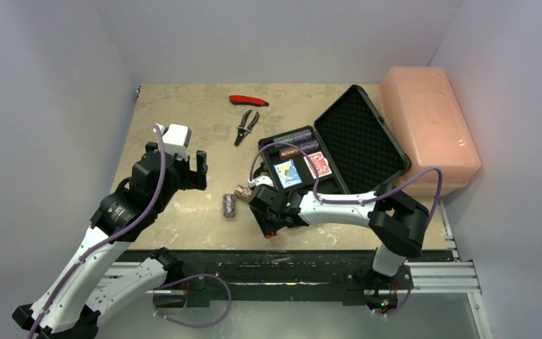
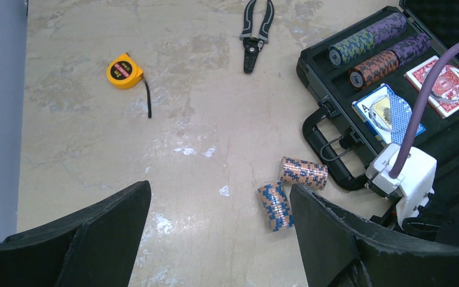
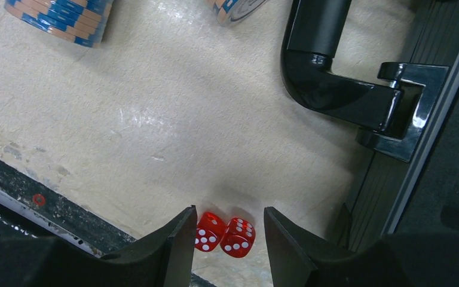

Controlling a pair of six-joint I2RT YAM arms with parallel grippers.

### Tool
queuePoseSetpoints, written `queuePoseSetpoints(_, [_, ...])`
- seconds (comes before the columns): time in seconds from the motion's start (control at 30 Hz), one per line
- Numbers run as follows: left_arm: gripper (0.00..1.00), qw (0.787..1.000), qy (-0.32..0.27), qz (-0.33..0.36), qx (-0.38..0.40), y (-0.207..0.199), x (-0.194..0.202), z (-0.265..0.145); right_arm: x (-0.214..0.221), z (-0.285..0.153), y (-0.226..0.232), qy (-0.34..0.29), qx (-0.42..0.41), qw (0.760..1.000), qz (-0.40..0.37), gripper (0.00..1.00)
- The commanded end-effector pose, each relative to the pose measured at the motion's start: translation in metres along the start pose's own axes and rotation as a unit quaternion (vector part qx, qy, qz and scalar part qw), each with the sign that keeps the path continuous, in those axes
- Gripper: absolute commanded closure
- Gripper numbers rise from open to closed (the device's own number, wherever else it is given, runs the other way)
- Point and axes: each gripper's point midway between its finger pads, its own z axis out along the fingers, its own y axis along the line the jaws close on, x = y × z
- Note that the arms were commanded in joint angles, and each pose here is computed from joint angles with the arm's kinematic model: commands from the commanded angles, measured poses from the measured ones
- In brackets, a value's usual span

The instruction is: Pack up texas hold em set

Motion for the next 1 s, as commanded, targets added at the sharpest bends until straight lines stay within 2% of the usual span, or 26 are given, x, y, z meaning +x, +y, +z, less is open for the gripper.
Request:
queuePoseSetpoints(0.0, [0.14, 1.000, -0.016, -0.002, -0.008, 0.004, -0.007, 0.000, -0.016, -0.015, -0.001, -0.027, 0.012, 0.999, 0.015, 0.51])
queuePoseSetpoints(0.97, [0.14, 1.000, -0.018, -0.003, -0.005, 0.004, -0.007, -0.002, 0.005, -0.009, -0.011, -0.006, 0.044, 0.999, 0.022, 0.59])
